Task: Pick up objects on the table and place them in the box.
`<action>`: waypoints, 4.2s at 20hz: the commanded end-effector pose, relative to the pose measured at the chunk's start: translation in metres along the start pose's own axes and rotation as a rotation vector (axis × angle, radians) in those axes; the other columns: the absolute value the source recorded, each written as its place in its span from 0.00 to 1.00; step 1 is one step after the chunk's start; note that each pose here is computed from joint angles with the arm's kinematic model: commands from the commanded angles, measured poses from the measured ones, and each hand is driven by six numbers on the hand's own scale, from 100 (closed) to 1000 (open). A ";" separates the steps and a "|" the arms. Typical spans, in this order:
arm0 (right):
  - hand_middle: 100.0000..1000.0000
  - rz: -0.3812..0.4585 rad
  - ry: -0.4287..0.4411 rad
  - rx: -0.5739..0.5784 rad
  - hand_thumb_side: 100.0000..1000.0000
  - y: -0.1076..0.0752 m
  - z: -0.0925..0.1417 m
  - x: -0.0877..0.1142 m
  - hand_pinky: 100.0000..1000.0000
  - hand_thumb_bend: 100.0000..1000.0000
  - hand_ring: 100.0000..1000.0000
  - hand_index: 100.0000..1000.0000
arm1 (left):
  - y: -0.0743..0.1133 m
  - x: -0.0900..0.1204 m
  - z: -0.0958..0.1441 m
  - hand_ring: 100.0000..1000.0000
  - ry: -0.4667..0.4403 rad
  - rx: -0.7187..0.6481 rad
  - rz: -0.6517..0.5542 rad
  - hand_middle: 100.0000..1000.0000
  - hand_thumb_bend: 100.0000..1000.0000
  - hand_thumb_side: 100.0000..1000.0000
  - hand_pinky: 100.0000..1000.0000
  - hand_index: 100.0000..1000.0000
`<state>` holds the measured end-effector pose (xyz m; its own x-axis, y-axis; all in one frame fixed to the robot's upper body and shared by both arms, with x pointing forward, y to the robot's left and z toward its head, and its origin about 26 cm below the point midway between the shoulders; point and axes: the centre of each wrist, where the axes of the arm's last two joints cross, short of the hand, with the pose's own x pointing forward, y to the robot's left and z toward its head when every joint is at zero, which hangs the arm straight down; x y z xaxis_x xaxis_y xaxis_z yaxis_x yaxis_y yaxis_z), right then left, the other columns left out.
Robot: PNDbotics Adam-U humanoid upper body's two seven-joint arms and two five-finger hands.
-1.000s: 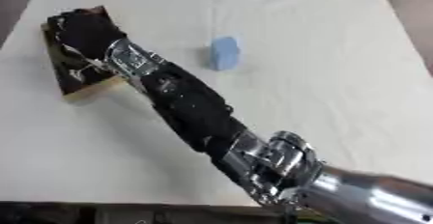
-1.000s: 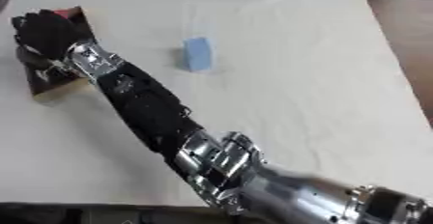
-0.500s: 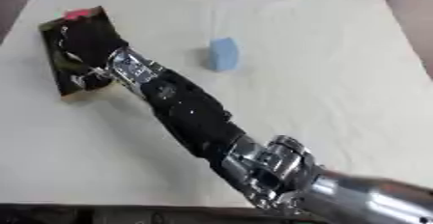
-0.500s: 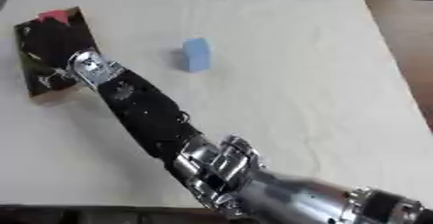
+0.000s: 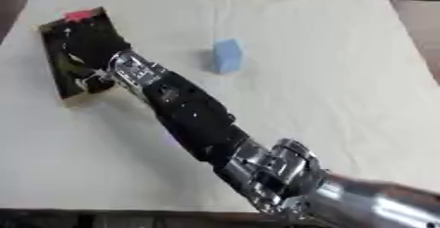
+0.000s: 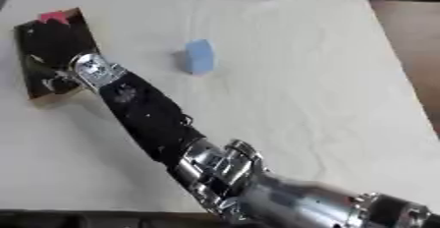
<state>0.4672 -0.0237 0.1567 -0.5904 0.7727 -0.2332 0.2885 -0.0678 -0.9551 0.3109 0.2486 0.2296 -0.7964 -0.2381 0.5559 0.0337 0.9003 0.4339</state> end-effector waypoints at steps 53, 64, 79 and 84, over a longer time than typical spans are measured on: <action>0.96 -0.156 -0.119 0.552 0.92 -0.034 0.082 -0.194 0.89 0.00 0.93 1.00 | 0.023 -0.007 0.031 0.73 0.121 -0.030 -0.132 0.68 0.00 0.54 0.54 0.84; 0.94 -0.137 -0.162 0.557 0.84 -0.027 0.083 -0.183 0.89 0.00 0.92 1.00 | 0.021 -0.007 0.032 0.73 0.126 -0.031 -0.130 0.68 0.00 0.55 0.54 0.84; 0.94 -0.061 -0.186 0.572 0.71 -0.003 0.078 -0.161 0.90 0.00 0.91 1.00 | 0.020 -0.008 0.033 0.73 0.125 -0.036 -0.123 0.68 0.00 0.56 0.54 0.85; 0.94 -0.034 -0.179 0.557 0.51 0.000 0.077 -0.158 0.90 0.00 0.91 0.95 | 0.019 -0.008 0.033 0.73 0.122 -0.038 -0.122 0.68 0.00 0.56 0.54 0.85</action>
<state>0.5014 -0.1941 0.1720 -0.7302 0.6645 -0.1588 -0.1668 -0.3988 -0.9017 0.3009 0.2790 0.2023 -0.6978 -0.3814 0.6063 -0.0193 0.8561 0.5164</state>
